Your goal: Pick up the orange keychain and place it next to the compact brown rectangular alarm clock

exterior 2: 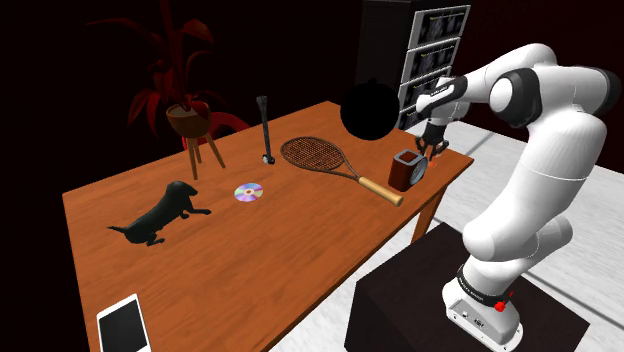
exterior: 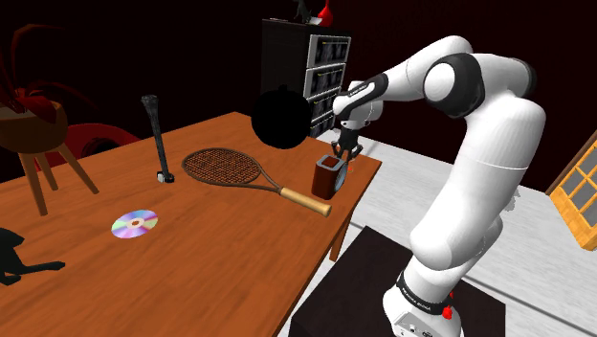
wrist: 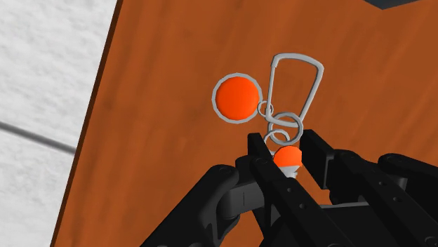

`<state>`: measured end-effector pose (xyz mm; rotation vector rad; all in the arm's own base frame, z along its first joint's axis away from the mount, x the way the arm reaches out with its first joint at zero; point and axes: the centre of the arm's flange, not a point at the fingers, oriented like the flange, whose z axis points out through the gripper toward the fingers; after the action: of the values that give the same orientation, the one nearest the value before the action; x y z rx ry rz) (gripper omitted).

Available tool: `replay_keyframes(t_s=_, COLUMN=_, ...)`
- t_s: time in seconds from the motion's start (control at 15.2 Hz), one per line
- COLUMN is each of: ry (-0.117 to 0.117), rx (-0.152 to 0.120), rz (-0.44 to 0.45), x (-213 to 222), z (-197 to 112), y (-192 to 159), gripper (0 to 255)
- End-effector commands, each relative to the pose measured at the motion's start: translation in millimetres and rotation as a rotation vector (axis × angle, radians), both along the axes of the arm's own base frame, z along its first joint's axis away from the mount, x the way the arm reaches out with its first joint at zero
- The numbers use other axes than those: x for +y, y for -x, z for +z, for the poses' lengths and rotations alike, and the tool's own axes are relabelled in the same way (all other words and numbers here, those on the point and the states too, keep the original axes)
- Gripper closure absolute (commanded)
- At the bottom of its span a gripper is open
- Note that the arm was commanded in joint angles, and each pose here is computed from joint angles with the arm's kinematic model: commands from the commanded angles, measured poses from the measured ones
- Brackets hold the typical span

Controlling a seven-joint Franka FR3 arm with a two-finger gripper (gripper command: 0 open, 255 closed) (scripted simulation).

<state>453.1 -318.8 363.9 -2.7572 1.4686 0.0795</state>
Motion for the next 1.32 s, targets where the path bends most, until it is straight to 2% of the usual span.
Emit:
replay_keyframes(t_s=0.0, ry=0.0, rx=0.0, rz=0.0, x=0, z=-10, y=0, gripper=255)
replay_keyframes(t_s=0.59, ry=0.0, rx=0.0, rz=0.0, x=0, z=-14, y=0, gripper=255)
replay_keyframes(t_s=0.66, ry=0.0, rx=0.0, rz=0.0, x=0, z=-14, y=0, gripper=0)
replay_keyframes(t_s=0.99, ry=0.0, rx=0.0, rz=0.0, x=0, z=-14, y=0, gripper=0)
replay_keyframes(t_s=1.25, ry=0.0, rx=0.0, rz=0.0, x=-2, z=36, y=-2, gripper=0)
